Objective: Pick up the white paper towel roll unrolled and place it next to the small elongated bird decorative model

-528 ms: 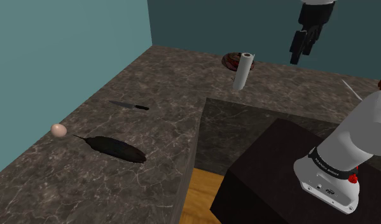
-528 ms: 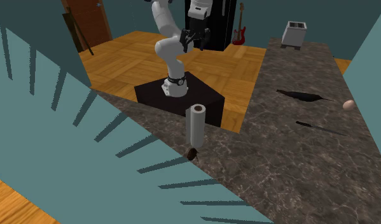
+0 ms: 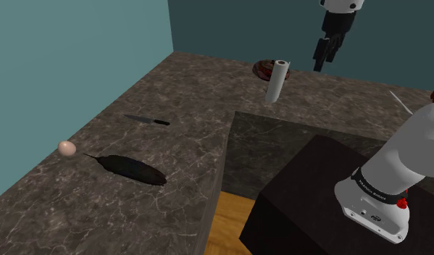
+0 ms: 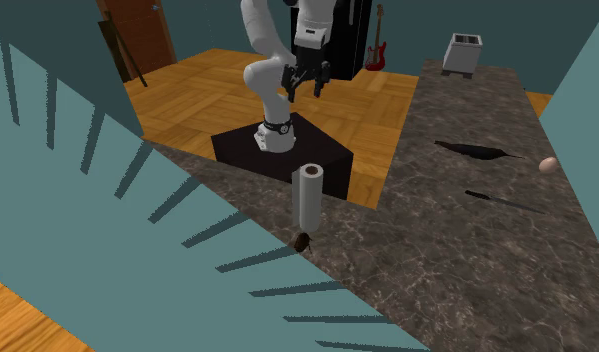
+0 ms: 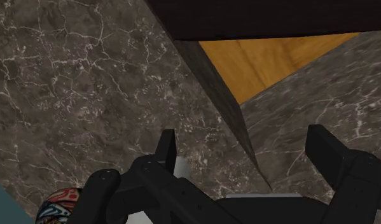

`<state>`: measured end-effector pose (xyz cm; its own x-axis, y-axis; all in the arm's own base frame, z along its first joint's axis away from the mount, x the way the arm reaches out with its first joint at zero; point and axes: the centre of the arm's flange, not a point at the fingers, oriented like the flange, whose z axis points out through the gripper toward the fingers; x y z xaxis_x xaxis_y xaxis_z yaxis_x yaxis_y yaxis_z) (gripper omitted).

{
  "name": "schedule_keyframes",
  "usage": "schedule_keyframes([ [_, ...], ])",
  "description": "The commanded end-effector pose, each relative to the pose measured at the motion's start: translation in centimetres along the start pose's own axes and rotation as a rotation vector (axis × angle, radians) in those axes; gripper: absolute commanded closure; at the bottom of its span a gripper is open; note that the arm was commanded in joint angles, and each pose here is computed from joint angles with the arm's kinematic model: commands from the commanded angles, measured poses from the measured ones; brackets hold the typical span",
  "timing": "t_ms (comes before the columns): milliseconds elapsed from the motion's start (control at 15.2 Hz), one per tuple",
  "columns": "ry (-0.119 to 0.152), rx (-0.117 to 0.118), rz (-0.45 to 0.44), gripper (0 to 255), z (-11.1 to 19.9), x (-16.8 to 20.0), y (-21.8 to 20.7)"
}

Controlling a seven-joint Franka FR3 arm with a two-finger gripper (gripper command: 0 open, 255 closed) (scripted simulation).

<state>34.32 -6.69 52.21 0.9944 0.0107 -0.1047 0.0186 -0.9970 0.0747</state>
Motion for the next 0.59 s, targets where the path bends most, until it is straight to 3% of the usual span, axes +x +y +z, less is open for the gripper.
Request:
schedule_keyframes([
  [0,0.019,0.001,-0.016,0,0.8,2.0,1.4],
  [528,0.089,0.007,-0.077,0,3.8,9.9,6.1],
])
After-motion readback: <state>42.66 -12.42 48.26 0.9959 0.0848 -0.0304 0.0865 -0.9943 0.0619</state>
